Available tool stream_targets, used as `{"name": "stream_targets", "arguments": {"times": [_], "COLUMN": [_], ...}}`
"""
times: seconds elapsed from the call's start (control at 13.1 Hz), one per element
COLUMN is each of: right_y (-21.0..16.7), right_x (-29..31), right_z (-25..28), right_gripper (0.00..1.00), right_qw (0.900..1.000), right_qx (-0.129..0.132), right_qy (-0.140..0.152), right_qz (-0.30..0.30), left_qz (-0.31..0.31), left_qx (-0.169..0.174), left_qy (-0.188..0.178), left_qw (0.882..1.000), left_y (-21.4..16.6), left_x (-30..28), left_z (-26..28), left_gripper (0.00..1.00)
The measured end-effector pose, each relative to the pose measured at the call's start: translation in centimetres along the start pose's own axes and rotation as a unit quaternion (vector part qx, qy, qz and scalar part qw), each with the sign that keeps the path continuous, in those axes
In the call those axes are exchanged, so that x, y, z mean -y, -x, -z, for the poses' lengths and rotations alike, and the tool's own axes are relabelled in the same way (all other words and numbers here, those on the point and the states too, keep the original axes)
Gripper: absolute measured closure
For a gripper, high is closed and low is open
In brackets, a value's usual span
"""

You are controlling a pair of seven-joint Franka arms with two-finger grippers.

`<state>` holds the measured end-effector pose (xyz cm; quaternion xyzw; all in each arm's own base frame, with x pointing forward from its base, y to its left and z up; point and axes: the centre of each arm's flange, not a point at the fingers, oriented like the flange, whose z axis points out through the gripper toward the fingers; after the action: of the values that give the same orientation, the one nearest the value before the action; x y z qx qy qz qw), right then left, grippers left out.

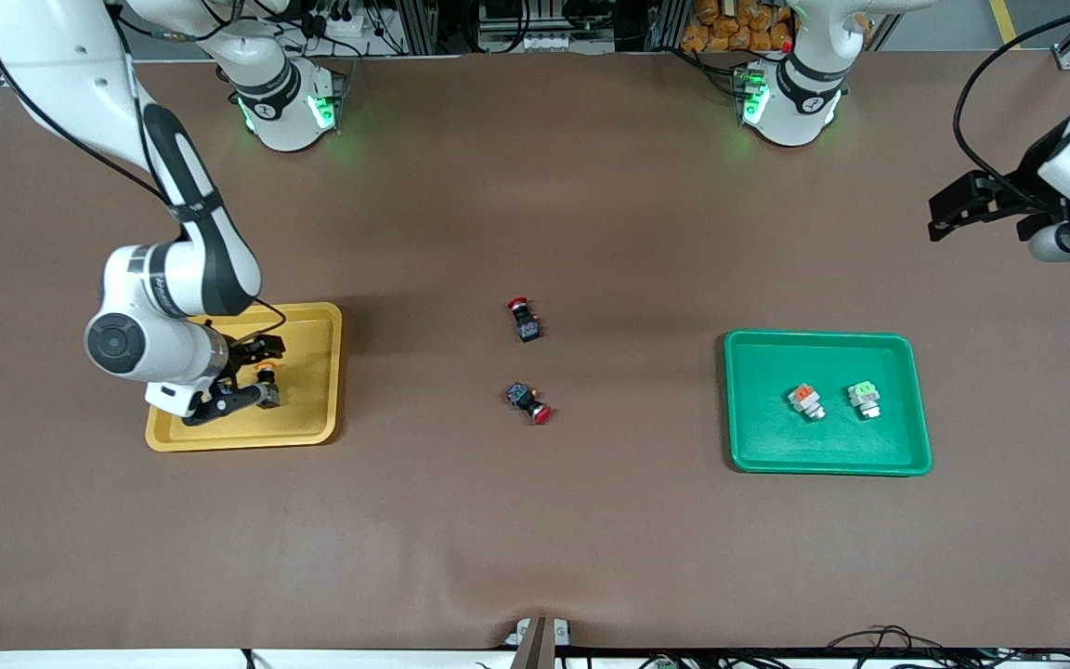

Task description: Place green and yellow buttons in trays

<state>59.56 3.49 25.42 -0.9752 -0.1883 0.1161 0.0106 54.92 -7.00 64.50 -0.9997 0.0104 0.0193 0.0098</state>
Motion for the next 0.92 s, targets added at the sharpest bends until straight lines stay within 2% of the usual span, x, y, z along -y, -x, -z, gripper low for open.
{"name": "stream_targets", "arguments": {"times": [0.23,0.46,0.76,0.92], "right_y": [0.4,0.8,4.8,6.3], "right_x": [0.1,-0.4,-5.3,-5.1], "right_z": [7.7,13.6,21.0,24.8], "right_gripper": [0.00,0.00,0.00,0.00], "right_qw": [1.000,1.000,0.999,0.999], "right_qx": [-0.023,-0.030,-0.033,-0.035], "right_qy": [0.006,0.007,-0.001,-0.001], "right_qz": [0.000,-0.004,-0.020,-0.019], "left_qz": [0.003,0.004,-0.025,-0.027], "left_qx": [0.001,0.001,0.001,0.001], "left_qy": [0.000,0.000,0.000,0.000], "left_qw": [1.000,1.000,1.000,1.000], "left_y": [0.0,-0.1,-0.1,-0.1], "left_x": [0.4,0.6,0.7,1.0], "left_z": [-0.1,-0.1,-0.1,-0.1], "left_gripper": [0.00,0.00,0.00,0.00]}}
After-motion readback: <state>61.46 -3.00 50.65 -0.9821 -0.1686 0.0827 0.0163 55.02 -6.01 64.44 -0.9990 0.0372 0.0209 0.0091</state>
